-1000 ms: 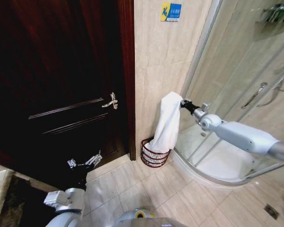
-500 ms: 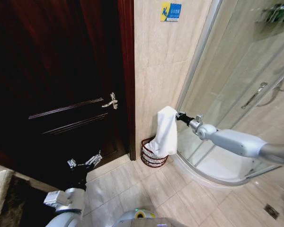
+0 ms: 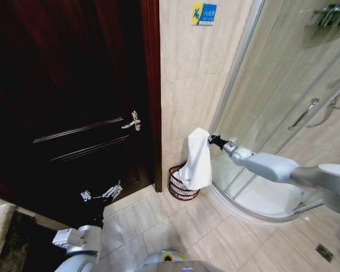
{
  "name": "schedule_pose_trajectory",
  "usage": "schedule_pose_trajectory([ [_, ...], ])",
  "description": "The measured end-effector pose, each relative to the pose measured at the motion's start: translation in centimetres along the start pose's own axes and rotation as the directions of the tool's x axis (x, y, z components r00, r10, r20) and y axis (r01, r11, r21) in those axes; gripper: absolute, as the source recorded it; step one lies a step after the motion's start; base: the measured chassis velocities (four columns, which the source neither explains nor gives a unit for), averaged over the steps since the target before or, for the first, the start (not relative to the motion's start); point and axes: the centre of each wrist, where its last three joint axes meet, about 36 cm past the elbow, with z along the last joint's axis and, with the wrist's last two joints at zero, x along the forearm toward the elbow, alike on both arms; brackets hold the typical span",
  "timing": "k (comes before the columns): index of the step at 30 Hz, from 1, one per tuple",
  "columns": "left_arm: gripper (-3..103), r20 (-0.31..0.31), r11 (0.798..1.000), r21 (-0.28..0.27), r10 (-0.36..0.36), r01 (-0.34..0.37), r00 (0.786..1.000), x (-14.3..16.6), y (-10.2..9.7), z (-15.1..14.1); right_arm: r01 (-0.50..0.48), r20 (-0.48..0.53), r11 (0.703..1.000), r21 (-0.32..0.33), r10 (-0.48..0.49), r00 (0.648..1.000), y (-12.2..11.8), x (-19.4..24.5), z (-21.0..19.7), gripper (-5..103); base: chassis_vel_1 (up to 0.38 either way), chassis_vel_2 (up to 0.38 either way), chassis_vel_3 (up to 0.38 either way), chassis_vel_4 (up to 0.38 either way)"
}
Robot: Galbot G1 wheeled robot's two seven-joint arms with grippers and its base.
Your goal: Discard the used towel into the hamper.
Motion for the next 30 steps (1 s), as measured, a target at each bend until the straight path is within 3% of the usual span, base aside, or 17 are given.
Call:
schedule_pose_trajectory([
  [7,100,0.0,1.0,0.0,0.0,0.0,1.0,0.0,0.0,0.0,-0.053,0.091,0.997,-0.056,0.058,0.994,0.4,-1.0,-2.3,2,0.0,0.0,0.0,0.0],
  [16,100,0.0,1.0,0.0,0.0,0.0,1.0,0.0,0.0,0.0,-0.027,0.132,1.0,-0.011,0.028,0.991,-1.0,-1.5,-2.4,2,0.0,0.0,0.0,0.0],
  [30,100,0.0,1.0,0.0,0.0,0.0,1.0,0.0,0.0,0.0,0.003,0.185,1.0,-0.01,-0.001,0.983,3.2,-6.6,-2.4,2,0.0,0.0,0.0,0.0],
])
